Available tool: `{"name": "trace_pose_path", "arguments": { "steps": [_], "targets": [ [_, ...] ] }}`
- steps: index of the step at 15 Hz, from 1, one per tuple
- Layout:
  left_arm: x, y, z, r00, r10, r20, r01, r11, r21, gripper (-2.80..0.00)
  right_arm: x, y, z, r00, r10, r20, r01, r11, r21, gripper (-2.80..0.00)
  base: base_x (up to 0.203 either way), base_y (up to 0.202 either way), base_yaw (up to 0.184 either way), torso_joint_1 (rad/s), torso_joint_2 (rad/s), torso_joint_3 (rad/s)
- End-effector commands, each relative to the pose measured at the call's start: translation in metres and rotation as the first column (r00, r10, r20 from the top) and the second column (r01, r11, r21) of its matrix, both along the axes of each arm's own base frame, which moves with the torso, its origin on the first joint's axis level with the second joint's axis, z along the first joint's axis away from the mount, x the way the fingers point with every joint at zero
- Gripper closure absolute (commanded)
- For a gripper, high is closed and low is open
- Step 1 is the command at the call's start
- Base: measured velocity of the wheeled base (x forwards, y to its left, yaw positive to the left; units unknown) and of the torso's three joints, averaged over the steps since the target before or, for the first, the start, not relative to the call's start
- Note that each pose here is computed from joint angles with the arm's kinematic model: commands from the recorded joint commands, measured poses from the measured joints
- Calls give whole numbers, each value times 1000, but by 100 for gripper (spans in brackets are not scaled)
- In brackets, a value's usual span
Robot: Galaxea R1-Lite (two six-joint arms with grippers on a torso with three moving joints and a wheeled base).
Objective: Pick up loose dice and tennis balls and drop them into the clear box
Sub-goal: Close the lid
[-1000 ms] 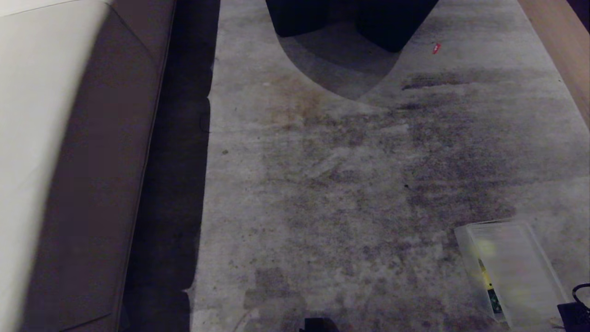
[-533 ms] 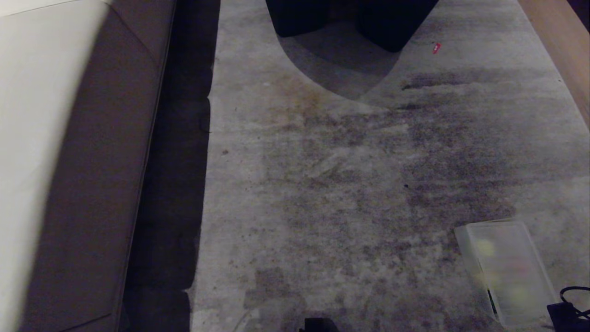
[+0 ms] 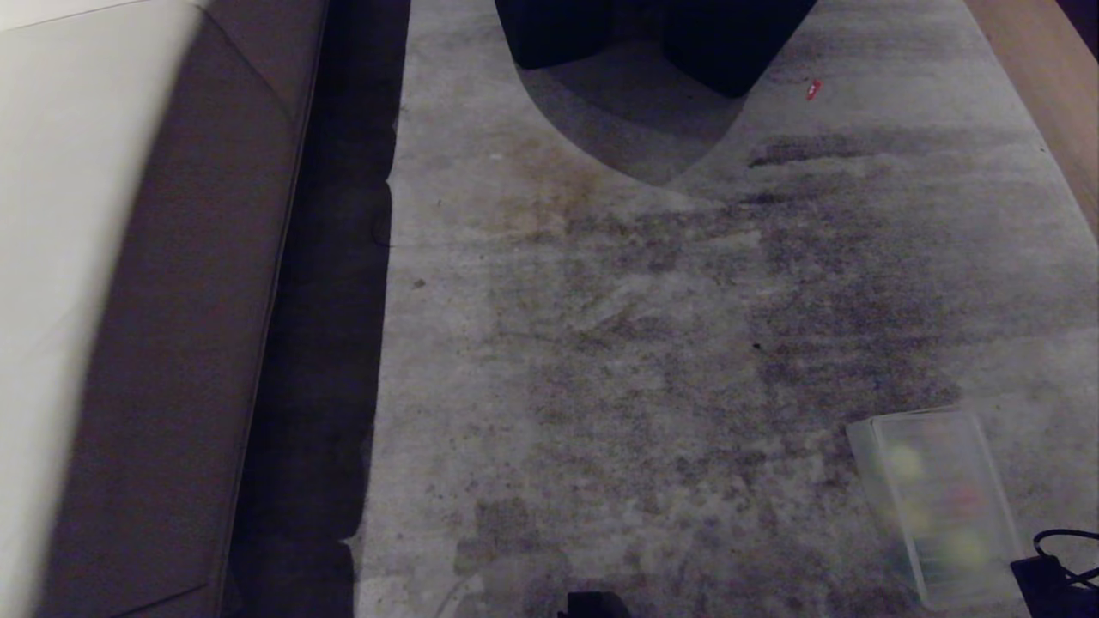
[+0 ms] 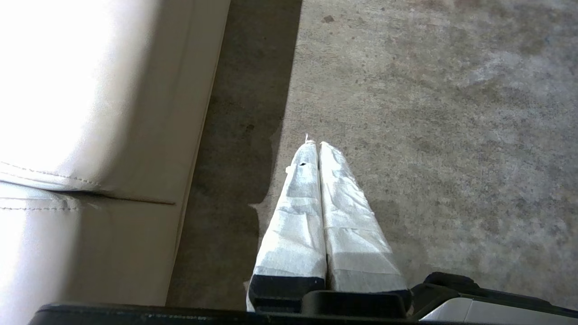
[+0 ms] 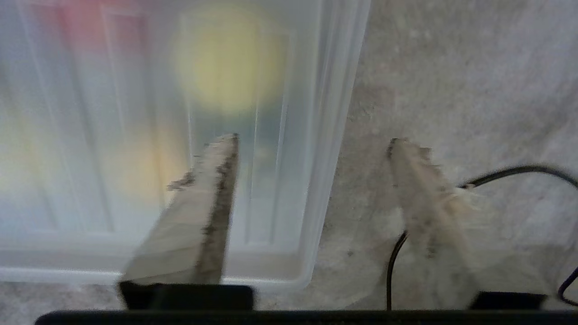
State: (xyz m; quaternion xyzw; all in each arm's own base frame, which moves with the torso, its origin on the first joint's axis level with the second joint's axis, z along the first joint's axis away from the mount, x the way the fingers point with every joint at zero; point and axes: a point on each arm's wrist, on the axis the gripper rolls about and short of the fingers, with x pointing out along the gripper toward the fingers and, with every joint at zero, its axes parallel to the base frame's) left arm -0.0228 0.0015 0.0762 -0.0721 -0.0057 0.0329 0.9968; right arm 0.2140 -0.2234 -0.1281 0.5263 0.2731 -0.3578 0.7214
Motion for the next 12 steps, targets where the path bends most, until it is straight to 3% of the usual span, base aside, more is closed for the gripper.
{"name": "trace_pose_path", "arguments": {
  "steps": [1, 5, 6, 12],
  "targets": [
    [0, 0, 0, 1000, 1, -2, -1, 1000, -1, 0, 1, 0, 24, 999, 26, 39, -25, 999, -44, -280, 0, 0, 0, 0, 0, 0],
    [0, 0, 0, 1000, 1, -2, -1, 1000, -1, 0, -4, 16, 52, 971, 180, 158, -185, 983, 16, -280, 0, 0, 0, 0, 0, 0],
    [0, 0, 0, 1000, 1, -3, -1, 1000, -1, 0, 0, 20, 52, 965, 207, 160, -212, 977, 12, 0, 0, 0, 0, 0, 0, 0],
    [0, 0, 0, 1000, 1, -2, -1, 1000, -1, 0, 29, 49, 45, 889, 443, 113, -436, 896, -81, 0, 0, 0, 0, 0, 0, 0]
  ]
}}
